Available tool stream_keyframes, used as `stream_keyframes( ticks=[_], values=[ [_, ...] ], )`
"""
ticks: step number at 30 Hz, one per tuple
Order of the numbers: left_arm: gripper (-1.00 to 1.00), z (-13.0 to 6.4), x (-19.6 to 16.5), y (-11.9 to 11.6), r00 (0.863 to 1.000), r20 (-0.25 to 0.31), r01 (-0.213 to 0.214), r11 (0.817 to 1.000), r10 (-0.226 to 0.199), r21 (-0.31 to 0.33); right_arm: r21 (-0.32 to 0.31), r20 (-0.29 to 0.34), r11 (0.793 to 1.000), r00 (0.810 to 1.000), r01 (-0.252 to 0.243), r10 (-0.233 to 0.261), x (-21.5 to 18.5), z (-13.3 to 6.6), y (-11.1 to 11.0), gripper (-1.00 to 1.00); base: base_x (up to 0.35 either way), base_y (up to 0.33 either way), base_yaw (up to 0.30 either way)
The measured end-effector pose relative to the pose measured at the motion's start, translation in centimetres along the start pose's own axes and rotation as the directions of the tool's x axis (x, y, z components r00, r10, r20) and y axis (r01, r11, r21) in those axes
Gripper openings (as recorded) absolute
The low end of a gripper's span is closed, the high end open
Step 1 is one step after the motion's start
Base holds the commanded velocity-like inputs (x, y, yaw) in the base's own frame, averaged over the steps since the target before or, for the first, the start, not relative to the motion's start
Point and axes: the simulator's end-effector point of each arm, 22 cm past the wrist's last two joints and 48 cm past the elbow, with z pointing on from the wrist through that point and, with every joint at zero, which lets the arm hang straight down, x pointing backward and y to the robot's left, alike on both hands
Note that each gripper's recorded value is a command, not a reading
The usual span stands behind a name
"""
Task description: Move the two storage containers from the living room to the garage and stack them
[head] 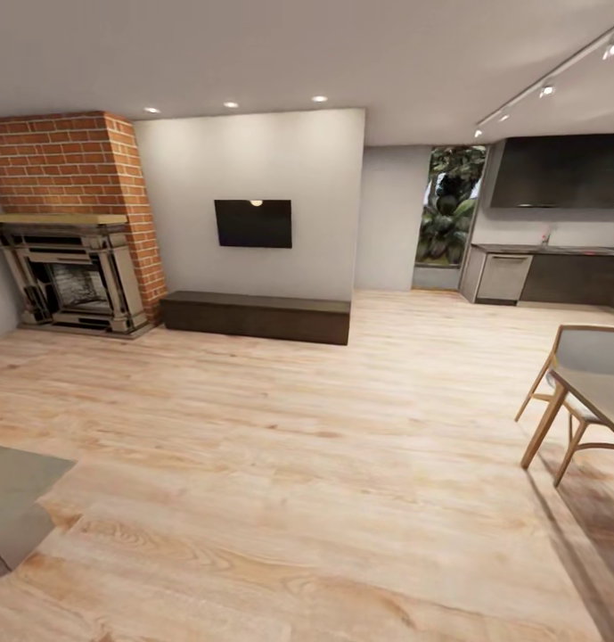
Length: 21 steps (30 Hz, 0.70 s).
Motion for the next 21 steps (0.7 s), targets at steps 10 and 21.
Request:
stream_keyframes(
  ticks=[10, 21],
  values=[
    [1.00, 0.00, -0.04, -0.01, 1.000, 0.001, 0.000, 1.000, 0.000, 0.000, 0.000, 0.001, 1.000, 1.000, 0.000, 0.000, -0.01, 0.00, -0.01, 1.00, 0.326, 0.000, 0.000],
    [1.00, 0.00, -0.06, 0.01, 1.000, 0.001, 0.000, 1.000, 0.000, -0.001, 0.008, -0.010, 1.000, 1.000, 0.001, -0.001, 0.22, -0.01, 0.00, 1.00, 0.326, 0.000, 0.000]
  ],
)
